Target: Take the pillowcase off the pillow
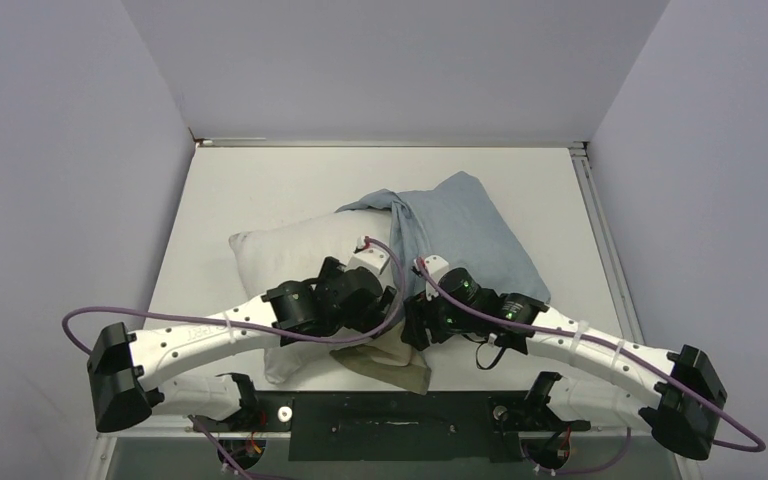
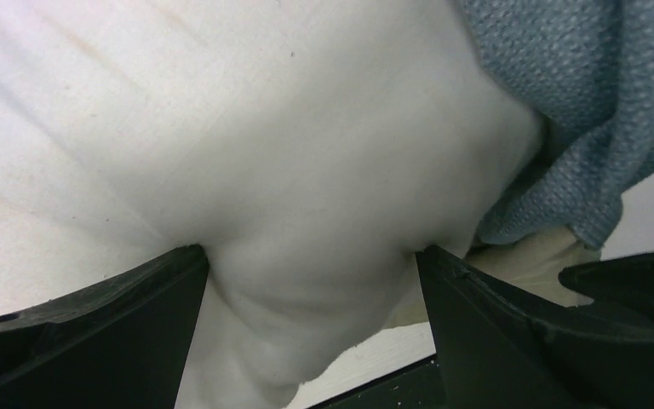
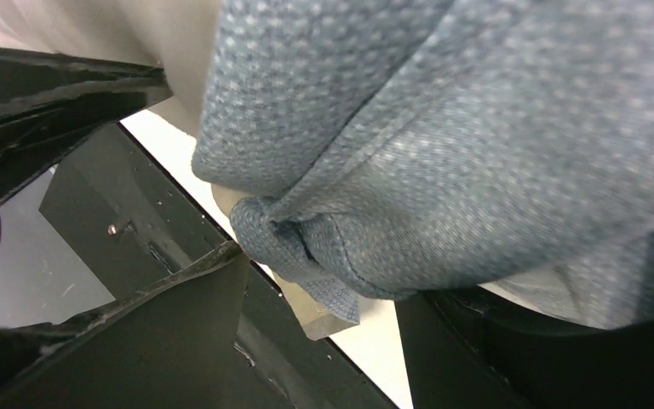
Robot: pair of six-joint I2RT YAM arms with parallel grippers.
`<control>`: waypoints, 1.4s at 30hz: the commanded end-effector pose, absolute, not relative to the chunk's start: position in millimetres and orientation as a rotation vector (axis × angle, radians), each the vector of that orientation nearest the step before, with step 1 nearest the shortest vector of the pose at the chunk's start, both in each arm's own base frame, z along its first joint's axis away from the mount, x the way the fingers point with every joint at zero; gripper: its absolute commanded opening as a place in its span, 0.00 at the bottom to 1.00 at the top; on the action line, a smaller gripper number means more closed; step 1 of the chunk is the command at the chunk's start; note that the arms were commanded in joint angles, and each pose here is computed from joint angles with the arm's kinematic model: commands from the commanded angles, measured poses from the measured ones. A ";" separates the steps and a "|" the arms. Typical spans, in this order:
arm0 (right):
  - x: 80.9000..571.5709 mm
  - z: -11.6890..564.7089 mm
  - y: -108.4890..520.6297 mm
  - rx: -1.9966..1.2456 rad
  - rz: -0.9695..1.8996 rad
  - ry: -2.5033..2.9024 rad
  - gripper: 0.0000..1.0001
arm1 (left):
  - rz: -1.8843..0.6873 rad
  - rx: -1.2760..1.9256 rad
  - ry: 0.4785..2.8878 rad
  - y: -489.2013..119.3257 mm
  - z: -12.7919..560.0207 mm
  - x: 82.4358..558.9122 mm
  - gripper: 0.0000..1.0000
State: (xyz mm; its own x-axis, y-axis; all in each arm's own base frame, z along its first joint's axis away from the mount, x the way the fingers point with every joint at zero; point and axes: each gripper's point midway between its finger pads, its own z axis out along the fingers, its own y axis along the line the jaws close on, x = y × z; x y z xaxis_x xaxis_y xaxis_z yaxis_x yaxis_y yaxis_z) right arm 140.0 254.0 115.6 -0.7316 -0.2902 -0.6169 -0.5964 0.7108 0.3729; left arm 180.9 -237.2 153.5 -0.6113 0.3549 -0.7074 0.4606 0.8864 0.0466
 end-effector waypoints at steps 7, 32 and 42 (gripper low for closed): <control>154.7 103.7 258.1 -0.650 0.670 2.373 0.59 | -0.141 0.436 2.281 -253.2 129.8 210.5 0.85; 215.8 144.2 192.3 -0.439 0.351 2.289 0.05 | -0.067 0.210 2.190 -169.1 190.9 255.9 0.00; 271.5 203.2 96.0 -0.078 0.119 2.167 0.05 | -0.032 0.042 2.083 -102.6 235.9 257.4 0.00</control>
